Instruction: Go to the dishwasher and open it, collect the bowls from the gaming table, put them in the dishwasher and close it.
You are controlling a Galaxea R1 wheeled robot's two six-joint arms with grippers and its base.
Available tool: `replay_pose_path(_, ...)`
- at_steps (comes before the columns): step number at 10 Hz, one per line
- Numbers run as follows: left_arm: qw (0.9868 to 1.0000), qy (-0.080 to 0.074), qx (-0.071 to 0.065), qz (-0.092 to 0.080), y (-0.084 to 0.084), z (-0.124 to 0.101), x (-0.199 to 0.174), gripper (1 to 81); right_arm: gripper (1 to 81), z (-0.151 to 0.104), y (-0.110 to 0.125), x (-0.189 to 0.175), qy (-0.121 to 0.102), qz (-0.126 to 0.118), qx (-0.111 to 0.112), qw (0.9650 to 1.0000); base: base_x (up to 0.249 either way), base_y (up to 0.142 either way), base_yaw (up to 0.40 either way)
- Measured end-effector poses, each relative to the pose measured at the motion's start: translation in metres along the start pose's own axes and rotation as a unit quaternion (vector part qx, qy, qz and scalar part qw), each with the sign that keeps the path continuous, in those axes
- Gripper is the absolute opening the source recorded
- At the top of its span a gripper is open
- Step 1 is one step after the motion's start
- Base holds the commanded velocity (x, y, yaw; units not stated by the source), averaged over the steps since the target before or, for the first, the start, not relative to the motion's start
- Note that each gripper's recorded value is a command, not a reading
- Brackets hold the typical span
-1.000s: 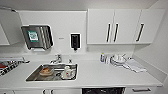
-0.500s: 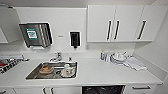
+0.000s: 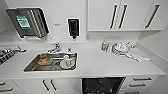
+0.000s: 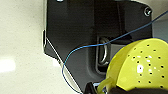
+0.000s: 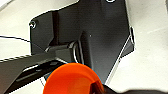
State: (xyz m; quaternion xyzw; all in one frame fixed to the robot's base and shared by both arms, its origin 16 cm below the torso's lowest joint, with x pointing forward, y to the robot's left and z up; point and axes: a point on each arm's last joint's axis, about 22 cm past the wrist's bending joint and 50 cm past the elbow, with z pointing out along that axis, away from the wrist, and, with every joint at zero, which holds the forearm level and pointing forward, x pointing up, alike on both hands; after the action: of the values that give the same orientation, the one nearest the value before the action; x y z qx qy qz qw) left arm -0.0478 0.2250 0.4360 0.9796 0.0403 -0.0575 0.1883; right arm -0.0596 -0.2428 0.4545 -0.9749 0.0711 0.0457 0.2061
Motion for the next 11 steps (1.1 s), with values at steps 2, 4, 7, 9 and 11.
replay_pose_path(2, 0.9996, -0.019, -0.017, -0.009, 0.0, -0.011, -0.016, 1.0, 1.0, 0.002, -0.002, -0.008, -0.014, 0.008, 0.001, 0.9999, 0.0, 0.0, 0.0)
replay_pose_path(4, 0.9995, -0.008, -0.029, -0.011, -0.009, -0.03, -0.005, 1.0, 1.0, 0.001, 0.001, -0.008, -0.015, 0.01, -0.002, 0.9998, 0.0, 0.0, 0.0)
replay_pose_path(7, 0.9991, 0.014, -0.039, -0.011, -0.032, -0.072, 0.014, 1.0, 1.0, 0.001, 0.001, -0.006, -0.012, 0.009, -0.001, 0.9999, 0.0, 0.0, 0.0)
replay_pose_path(9, 0.9982, 0.019, -0.055, -0.016, -0.031, -0.096, 0.026, 1.0, 1.0, 0.001, 0.003, -0.011, -0.02, 0.013, -0.002, 0.9997, 0.0, 0.0, 0.0)
replay_pose_path(11, 0.9973, 0.017, -0.066, -0.027, -0.035, -0.121, 0.042, 1.0, 1.0, -0.003, 0.01, -0.028, -0.043, 0.023, -0.007, 0.9988, 0.0, 0.0, 0.0)
